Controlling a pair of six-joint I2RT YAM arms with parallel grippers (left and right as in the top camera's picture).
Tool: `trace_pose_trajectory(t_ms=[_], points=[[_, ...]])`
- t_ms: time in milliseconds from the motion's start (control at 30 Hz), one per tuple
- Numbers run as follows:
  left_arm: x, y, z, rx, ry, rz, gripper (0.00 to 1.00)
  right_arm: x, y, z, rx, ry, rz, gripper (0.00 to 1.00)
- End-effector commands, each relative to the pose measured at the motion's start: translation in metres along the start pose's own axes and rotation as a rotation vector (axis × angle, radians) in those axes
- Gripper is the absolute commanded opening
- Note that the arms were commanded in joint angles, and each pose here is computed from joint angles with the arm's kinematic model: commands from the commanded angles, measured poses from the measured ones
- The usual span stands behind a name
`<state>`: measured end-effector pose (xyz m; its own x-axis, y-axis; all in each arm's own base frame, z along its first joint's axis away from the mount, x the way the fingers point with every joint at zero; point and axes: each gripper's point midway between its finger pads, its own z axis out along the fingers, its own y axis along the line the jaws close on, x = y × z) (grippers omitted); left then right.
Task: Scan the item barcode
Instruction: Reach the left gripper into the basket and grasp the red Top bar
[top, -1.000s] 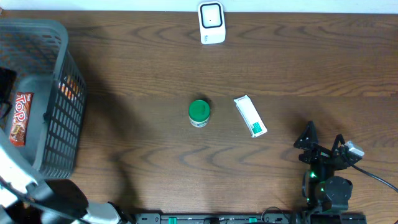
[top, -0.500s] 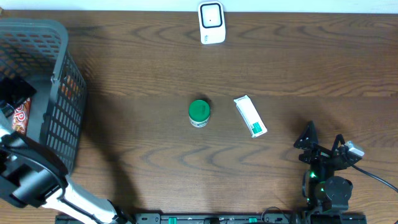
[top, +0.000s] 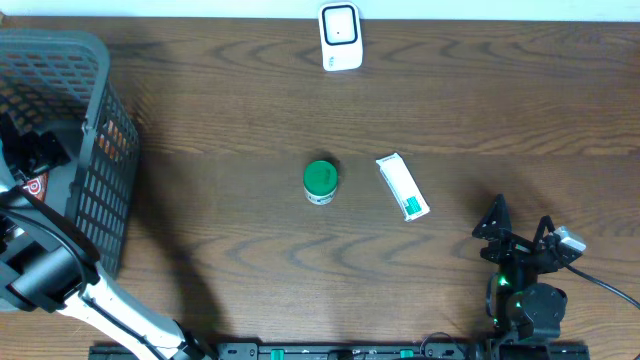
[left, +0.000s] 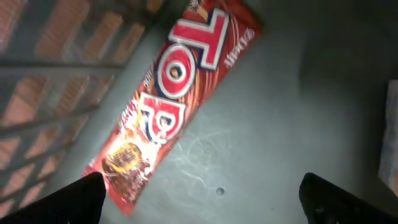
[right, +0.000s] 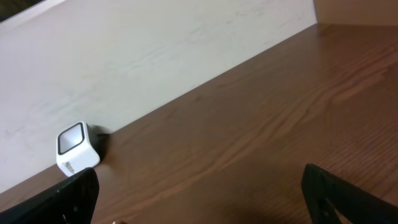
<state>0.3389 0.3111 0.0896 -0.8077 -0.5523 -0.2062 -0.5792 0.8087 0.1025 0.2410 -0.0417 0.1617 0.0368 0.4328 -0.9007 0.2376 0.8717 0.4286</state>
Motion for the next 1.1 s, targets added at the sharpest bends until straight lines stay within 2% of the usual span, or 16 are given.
trace_pose_trajectory(t_ms=[0,400,900,1000,1067], points=[[0.002,0.006,0.011,-0.027,0.022,0.074,0.99,0.000,0.000,0.000,-0.001,-0.003,-0.014,0.99],[0.008,0.004,0.042,-0.032,0.008,0.105,1.00,0.000,0.000,0.000,-0.001,-0.003,-0.014,0.99],[0.024,0.027,0.079,-0.022,-0.019,0.030,1.00,0.000,0.001,0.000,-0.002,-0.003,-0.014,0.99],[0.028,0.024,0.087,0.019,-0.029,0.016,0.74,0.000,0.000,0.000,-0.001,-0.003,-0.014,0.99],[0.032,0.022,0.092,0.019,-0.029,0.016,0.61,0.000,0.000,0.000,-0.001,-0.003,-0.014,0.99]])
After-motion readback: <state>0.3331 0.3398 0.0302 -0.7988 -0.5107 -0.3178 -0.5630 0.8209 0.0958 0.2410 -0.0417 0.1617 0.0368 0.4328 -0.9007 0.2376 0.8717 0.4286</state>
